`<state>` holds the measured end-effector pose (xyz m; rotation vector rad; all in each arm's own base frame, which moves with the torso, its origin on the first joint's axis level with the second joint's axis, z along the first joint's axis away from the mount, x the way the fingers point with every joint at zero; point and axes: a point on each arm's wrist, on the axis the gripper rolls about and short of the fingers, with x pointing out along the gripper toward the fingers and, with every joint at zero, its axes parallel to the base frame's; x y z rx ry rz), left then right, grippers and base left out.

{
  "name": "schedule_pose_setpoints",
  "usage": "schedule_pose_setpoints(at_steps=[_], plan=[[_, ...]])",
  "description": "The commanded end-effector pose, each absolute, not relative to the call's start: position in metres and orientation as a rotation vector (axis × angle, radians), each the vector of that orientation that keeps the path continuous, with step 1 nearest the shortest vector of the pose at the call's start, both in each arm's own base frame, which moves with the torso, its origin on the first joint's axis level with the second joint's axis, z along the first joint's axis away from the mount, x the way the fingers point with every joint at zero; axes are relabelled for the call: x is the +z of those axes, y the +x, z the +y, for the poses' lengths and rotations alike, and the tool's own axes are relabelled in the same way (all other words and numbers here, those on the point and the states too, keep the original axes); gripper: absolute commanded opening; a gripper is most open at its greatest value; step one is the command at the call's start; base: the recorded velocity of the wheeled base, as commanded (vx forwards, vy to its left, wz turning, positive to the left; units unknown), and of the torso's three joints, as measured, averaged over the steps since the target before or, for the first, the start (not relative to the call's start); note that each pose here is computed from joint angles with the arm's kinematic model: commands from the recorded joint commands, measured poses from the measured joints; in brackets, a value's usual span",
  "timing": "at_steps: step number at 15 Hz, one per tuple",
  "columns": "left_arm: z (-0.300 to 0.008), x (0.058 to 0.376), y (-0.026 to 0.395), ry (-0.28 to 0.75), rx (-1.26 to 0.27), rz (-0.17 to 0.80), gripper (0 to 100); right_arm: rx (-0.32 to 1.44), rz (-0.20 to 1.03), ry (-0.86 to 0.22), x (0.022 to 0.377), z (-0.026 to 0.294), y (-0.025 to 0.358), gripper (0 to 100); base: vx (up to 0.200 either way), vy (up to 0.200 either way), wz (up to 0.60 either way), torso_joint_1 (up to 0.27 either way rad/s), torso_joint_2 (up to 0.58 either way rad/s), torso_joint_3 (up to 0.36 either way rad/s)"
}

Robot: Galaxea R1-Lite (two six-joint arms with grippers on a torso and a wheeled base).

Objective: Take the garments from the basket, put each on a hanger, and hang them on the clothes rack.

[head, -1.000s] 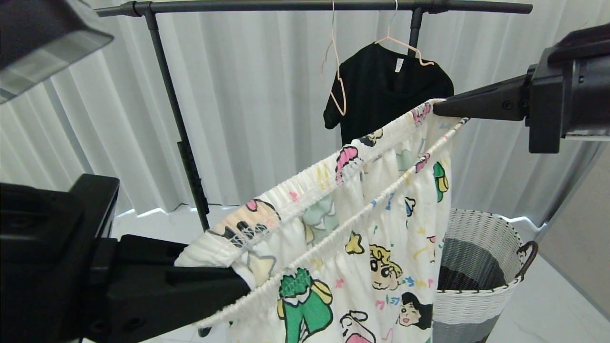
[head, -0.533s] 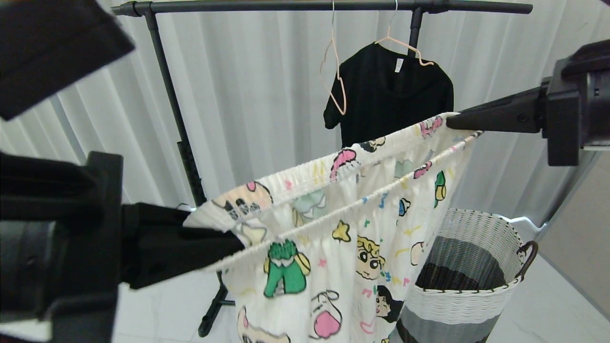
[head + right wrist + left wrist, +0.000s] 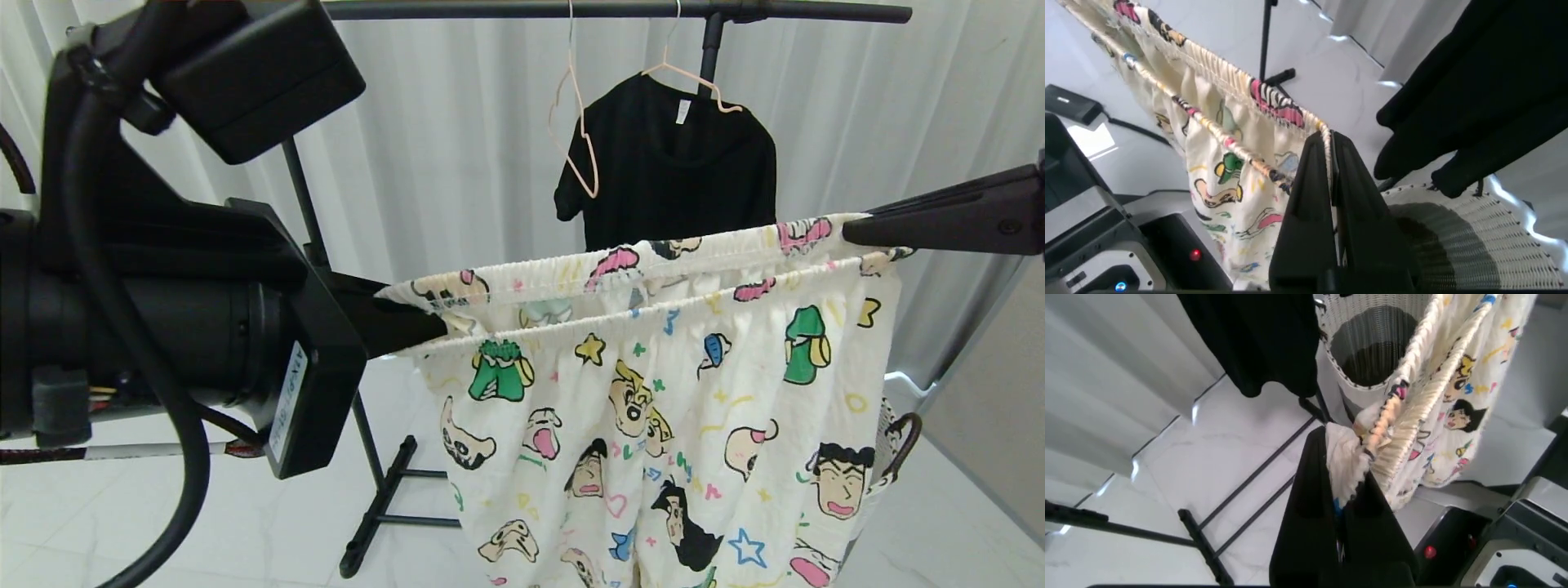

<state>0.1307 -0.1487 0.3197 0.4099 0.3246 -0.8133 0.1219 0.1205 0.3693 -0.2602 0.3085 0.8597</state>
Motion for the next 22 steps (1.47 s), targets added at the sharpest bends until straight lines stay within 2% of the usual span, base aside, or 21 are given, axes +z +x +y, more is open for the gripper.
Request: schedule_pose_setpoints(at_steps=[1, 6, 8, 9, 10, 12, 14, 16, 22], plan=[[-0.150, 0.319, 0.132, 0.413, -0.815, 0.328, 0, 0.860, 0.309, -0.261, 0.369, 0.119, 0.121, 100, 0.000, 0.000, 0.00, 0.000, 0.00, 0.000], [-0.152, 0.315, 0.133, 0.419, -0.806, 0.342, 0, 0.818, 0.335, -0.265, 0.363, 0.116, 0.125, 100, 0.000, 0.000, 0.00, 0.000, 0.00, 0.000], [-0.145, 0.310, 0.134, 0.436, -0.751, 0.358, 0, 0.628, 0.383, -0.292, 0.355, 0.106, 0.137, 100, 0.000, 0.000, 0.00, 0.000, 0.00, 0.000], [-0.136, 0.305, 0.138, 0.452, -0.646, 0.379, 0, 0.479, 0.426, -0.322, 0.347, 0.100, 0.142, 100, 0.000, 0.000, 0.00, 0.000, 0.00, 0.000], [-0.122, 0.298, 0.144, 0.465, -0.511, 0.412, 0, 0.374, 0.461, -0.298, 0.340, 0.095, 0.146, 100, 0.000, 0.000, 0.00, 0.000, 0.00, 0.000], [-0.091, 0.284, 0.150, 0.465, -0.295, 0.474, 0, 0.286, 0.500, -0.116, 0.337, 0.091, 0.148, 100, 0.000, 0.000, 0.00, 0.000, 0.00, 0.000], [-0.067, 0.278, 0.144, 0.436, -0.190, 0.496, 0, 0.159, 0.506, -0.020, 0.334, 0.091, 0.151, 100, 0.000, 0.000, 0.00, 0.000, 0.00, 0.000], [-0.055, 0.271, 0.136, 0.421, -0.145, 0.506, 0, 0.112, 0.526, -0.003, 0.327, 0.090, 0.152, 100, 0.000, 0.000, 0.00, 0.000, 0.00, 0.000], [-0.050, 0.263, 0.140, 0.384, -0.094, 0.435, 0, 0.052, 0.561, -0.044, 0.312, 0.088, 0.151, 100, 0.000, 0.000, 0.00, 0.000, 0.00, 0.000]])
